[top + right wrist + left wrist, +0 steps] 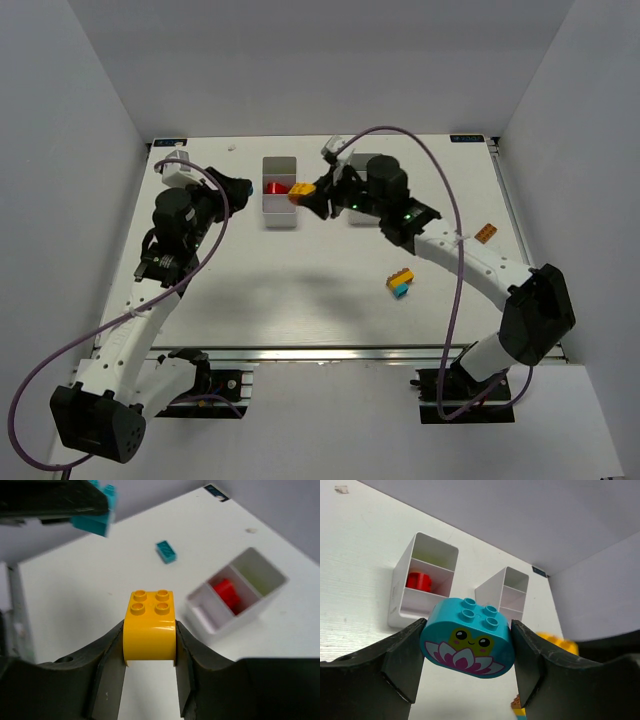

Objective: Sort the legos into containers by color

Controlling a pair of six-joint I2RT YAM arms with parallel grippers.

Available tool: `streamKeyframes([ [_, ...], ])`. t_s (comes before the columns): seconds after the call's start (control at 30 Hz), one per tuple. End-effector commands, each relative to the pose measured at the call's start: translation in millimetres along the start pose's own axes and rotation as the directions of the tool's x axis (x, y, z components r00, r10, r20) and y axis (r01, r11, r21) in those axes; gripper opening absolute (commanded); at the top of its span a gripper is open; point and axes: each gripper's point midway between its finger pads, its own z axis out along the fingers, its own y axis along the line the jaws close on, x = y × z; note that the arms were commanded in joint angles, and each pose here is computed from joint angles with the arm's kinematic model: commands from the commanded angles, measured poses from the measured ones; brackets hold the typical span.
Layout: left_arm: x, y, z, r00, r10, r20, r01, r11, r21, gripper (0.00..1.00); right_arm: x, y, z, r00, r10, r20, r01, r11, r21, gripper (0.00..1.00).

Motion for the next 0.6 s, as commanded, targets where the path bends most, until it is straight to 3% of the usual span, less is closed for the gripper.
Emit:
streamKeyframes([
  [0.0, -4.4, -1.9, -3.0, 0.998, 0.066, -0.016, -0.066, 0.998, -0.004, 0.0, 3.9, -29.9, -29.8, 0.971, -0.238, -0.035, 0.235, 0.968, -0.085, 0.0],
  [0.17, 6.3, -3.5, -4.1, 0.988, 0.129, -0.08, -0.128, 0.991, 0.026, 0.0, 20.1, -75.6, -52.9, 0.922, -0.365, -0.134, 0.351, 0.929, -0.116, 0.0],
  [0.33, 9.2, -4.0, -6.6, 0.978, 0.177, -0.106, -0.174, 0.984, 0.042, 0.0, 33.6, -91.1, -46.9, 0.866, -0.48, -0.138, 0.464, 0.875, -0.137, 0.0],
  [0.57, 19.5, -6.7, -7.0, 0.966, 0.202, -0.162, -0.192, 0.978, 0.077, 0.0, 34.6, -131.5, -31.8, 0.853, -0.485, -0.194, 0.474, 0.875, -0.104, 0.0],
])
